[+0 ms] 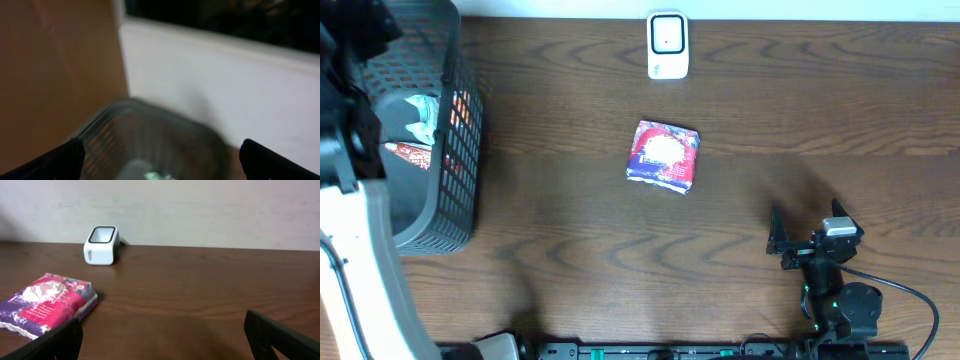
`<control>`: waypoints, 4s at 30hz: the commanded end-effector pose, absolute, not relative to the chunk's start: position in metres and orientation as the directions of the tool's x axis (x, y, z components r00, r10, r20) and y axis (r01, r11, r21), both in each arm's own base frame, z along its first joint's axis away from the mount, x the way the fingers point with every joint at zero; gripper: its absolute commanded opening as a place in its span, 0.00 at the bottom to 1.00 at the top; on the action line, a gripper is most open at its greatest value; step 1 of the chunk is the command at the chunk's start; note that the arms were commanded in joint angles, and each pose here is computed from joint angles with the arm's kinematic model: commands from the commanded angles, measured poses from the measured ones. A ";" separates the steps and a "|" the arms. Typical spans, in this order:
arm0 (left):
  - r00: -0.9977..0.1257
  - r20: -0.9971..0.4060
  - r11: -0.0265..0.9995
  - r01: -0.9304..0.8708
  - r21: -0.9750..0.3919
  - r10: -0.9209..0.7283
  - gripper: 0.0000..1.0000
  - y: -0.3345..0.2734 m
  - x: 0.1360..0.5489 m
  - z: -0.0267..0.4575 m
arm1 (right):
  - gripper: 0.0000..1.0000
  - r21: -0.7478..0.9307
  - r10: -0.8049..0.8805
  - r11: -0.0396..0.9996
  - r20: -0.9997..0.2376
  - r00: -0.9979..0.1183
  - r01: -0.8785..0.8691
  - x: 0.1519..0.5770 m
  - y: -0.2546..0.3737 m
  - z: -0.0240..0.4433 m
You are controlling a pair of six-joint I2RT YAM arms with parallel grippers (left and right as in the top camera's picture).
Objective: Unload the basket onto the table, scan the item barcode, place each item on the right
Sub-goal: 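Return the left gripper to the basket above the orange snack bar, then grasp the orange-red snack bar with the left gripper and lift, then carry the snack bar past the scanner and place it beside the pink pack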
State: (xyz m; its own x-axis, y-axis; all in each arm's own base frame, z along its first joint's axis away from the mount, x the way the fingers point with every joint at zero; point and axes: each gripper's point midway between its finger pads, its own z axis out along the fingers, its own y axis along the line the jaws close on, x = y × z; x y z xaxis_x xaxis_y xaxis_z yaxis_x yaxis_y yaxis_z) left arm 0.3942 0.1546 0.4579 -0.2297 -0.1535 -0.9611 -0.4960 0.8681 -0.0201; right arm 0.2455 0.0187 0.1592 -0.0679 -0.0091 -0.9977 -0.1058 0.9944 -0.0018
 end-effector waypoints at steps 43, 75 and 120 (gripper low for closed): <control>-0.574 -0.177 0.545 -0.817 0.188 -0.799 0.87 0.228 0.383 0.049 | 0.99 -0.009 -0.016 0.995 -0.998 -0.067 -0.098 0.246 0.017 0.158; -0.569 -0.305 0.562 -0.819 0.118 -0.764 0.07 0.227 0.379 0.120 | 0.99 -0.009 -0.016 0.995 -0.998 -0.067 -0.098 0.246 0.017 0.158; -0.876 -0.477 0.966 0.180 -0.185 0.071 0.07 -0.140 0.416 0.228 | 0.99 -0.009 -0.016 0.995 -0.998 -0.067 -0.098 0.246 0.017 0.158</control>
